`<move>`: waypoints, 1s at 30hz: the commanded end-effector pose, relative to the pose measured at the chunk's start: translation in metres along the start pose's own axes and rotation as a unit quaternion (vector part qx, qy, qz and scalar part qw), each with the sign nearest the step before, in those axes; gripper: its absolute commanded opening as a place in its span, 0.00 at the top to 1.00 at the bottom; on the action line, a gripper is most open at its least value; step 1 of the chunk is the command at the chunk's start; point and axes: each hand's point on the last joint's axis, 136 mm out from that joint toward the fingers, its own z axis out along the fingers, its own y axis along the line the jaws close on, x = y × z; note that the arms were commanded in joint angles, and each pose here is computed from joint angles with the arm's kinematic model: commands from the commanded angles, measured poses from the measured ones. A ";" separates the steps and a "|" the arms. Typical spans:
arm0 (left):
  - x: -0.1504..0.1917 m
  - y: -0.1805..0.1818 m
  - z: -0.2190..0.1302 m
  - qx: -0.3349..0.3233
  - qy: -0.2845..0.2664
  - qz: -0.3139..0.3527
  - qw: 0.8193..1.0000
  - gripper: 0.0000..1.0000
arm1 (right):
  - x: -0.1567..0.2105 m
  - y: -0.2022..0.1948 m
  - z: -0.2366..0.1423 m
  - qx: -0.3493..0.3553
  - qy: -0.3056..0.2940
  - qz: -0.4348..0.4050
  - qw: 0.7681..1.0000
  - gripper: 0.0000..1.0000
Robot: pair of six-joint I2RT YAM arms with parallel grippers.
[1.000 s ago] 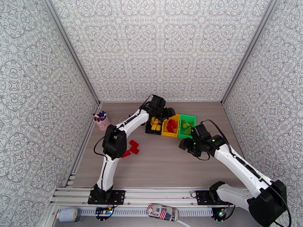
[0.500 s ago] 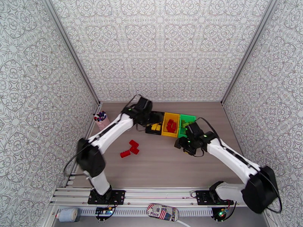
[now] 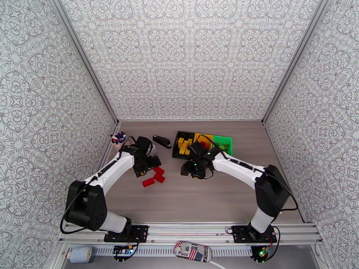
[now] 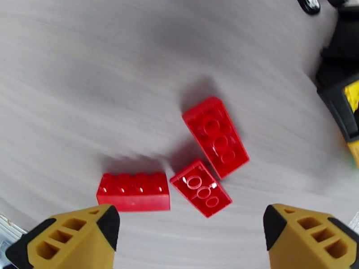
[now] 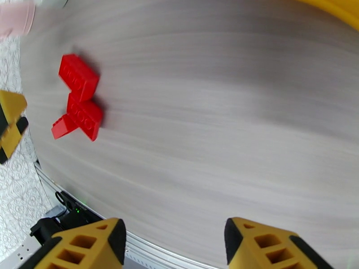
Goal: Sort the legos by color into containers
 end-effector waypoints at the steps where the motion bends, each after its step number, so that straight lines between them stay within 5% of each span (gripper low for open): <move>1: -0.009 -0.011 0.016 0.015 0.016 -0.018 1.000 0.12 | -0.005 0.013 -0.002 -0.013 0.003 -0.014 1.000 0.38; 19: -0.019 -0.046 0.078 -0.003 0.067 -0.002 0.998 0.17 | -0.004 -0.012 -0.009 0.009 -0.005 0.001 1.000 0.39; 30: -0.002 -0.045 0.089 -0.057 0.084 0.052 0.993 0.30 | -0.009 -0.029 -0.017 0.015 -0.018 0.019 1.000 0.40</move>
